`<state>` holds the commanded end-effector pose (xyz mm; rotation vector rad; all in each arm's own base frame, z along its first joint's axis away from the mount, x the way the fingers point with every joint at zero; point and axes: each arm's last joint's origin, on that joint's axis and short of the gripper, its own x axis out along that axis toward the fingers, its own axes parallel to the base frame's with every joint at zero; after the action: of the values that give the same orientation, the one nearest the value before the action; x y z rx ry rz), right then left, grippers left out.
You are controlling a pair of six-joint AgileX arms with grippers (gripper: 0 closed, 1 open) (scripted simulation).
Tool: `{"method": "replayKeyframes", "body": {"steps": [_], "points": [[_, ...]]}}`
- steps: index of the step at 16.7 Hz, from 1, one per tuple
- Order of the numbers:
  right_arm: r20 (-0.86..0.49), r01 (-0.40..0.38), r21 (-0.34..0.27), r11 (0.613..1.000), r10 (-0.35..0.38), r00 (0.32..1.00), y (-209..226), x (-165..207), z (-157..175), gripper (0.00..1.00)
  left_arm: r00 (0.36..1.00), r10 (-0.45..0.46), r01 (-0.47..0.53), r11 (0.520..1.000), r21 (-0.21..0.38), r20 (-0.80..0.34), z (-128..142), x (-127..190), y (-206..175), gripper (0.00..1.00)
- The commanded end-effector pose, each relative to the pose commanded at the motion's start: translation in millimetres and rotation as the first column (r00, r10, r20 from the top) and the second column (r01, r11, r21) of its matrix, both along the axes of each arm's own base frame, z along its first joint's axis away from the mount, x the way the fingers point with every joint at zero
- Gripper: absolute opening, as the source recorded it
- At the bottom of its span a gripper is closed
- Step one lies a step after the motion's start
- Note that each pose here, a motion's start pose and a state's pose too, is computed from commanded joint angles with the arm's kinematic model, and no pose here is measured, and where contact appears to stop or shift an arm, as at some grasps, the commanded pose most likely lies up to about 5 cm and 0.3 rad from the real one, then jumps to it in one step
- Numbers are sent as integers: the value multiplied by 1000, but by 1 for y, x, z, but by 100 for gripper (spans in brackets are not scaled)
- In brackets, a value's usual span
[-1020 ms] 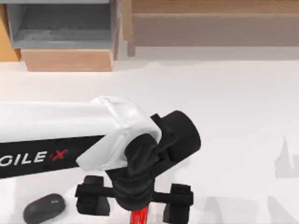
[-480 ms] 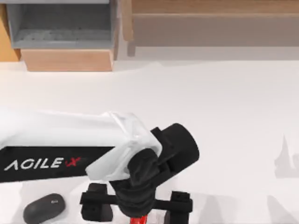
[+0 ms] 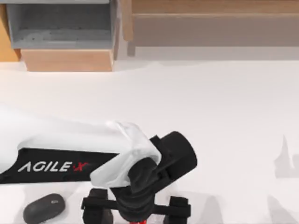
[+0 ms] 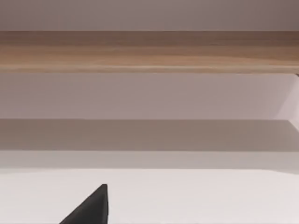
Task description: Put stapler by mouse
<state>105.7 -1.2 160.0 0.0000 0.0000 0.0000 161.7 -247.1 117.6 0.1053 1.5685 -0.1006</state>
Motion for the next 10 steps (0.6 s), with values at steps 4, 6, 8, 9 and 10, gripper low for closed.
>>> {"method": "replayKeyframes", "body": {"steps": [4,6,8,9,10], "points": [[0,0,0,1000,0,1000,0,0,0,100,1000,0,0,1000,0,0,0,0,0,62],[0,0,0,1000,0,1000,0,0,0,100,1000,0,0,1000,0,0,0,0,0,47],[0,0,0,1000,0,1000,0,0,0,100,1000,0,0,1000,0,0,0,0,0,32],[0,0,0,1000,0,1000,0,0,0,100,1000,0,0,1000,0,0,0,0,0,25],[0,0,0,1000,0,1000,0,0,0,100,1000,0,0,1000,0,0,0,0,0,17]]}}
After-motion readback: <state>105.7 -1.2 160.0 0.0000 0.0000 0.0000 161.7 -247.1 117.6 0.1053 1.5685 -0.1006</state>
